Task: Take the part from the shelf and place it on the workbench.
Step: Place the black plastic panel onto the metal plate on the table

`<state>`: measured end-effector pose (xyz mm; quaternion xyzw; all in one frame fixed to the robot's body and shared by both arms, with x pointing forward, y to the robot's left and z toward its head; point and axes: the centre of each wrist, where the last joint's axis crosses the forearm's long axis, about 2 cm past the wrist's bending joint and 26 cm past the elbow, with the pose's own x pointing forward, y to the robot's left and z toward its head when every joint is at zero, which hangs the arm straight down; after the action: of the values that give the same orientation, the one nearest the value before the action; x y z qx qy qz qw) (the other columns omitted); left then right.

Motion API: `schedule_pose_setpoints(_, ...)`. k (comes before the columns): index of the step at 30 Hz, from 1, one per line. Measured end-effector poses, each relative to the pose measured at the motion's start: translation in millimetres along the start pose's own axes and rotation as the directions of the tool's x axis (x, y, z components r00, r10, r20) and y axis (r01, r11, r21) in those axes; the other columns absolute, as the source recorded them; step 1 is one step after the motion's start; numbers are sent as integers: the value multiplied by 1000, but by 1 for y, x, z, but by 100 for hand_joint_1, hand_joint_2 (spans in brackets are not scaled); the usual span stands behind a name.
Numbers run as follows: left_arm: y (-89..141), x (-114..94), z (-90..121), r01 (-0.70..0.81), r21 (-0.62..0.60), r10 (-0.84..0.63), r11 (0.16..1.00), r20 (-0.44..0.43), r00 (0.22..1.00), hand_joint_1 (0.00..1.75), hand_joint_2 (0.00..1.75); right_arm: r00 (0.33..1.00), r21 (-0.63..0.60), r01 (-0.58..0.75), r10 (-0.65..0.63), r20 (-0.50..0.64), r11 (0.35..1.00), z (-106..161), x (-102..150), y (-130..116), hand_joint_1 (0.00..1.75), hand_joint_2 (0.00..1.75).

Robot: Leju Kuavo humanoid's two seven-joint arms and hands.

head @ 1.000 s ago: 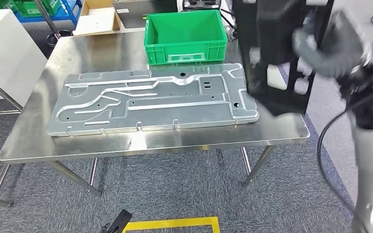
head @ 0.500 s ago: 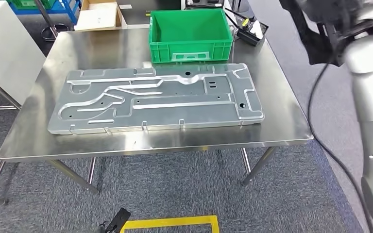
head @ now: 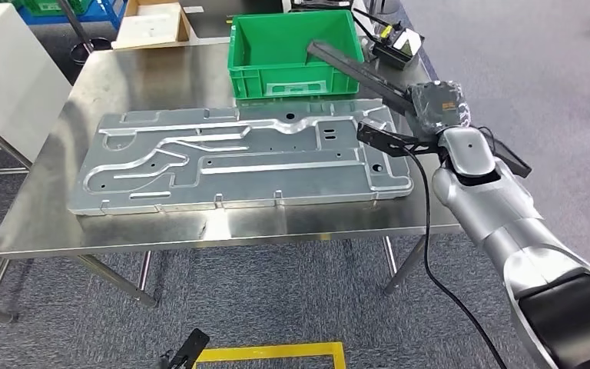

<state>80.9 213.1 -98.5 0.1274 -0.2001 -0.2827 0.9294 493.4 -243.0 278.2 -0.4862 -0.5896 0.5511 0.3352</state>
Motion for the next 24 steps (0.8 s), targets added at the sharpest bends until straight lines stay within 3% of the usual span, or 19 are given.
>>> schedule_pose_setpoints(6, -2, -4, 1, -7, -2, 7, 1000, -11, 1000, 0, 175, 1000, 91, -6, 5, 10, 996, 12, 14, 29, 175, 175)
schedule_pose_setpoints(10, -2, -4, 1, -8, 1, 8, 1000, -11, 1000, 0, 175, 1000, 110, -18, 16, 15, 994, 12, 17, 32, 0, 0)
schedule_pose_setpoints(12, -2, -5, 1, -7, 2, 7, 1000, -8, 1000, 0, 175, 999, 120, -31, 29, 16, 992, 12, 18, 32, 0, 0)
schedule_pose_setpoints(16, -1, -4, 1, -1, 19, 1, 1000, 8, 1000, 0, 0, 997, 145, -73, 70, 23, 987, 12, 19, 34, 0, 0)
schedule_pose_setpoints(24, 0, -2, 0, -18, 41, 18, 999, -4, 1000, 0, 0, 995, 179, -97, 93, 32, 979, 16, 21, 41, 0, 0)
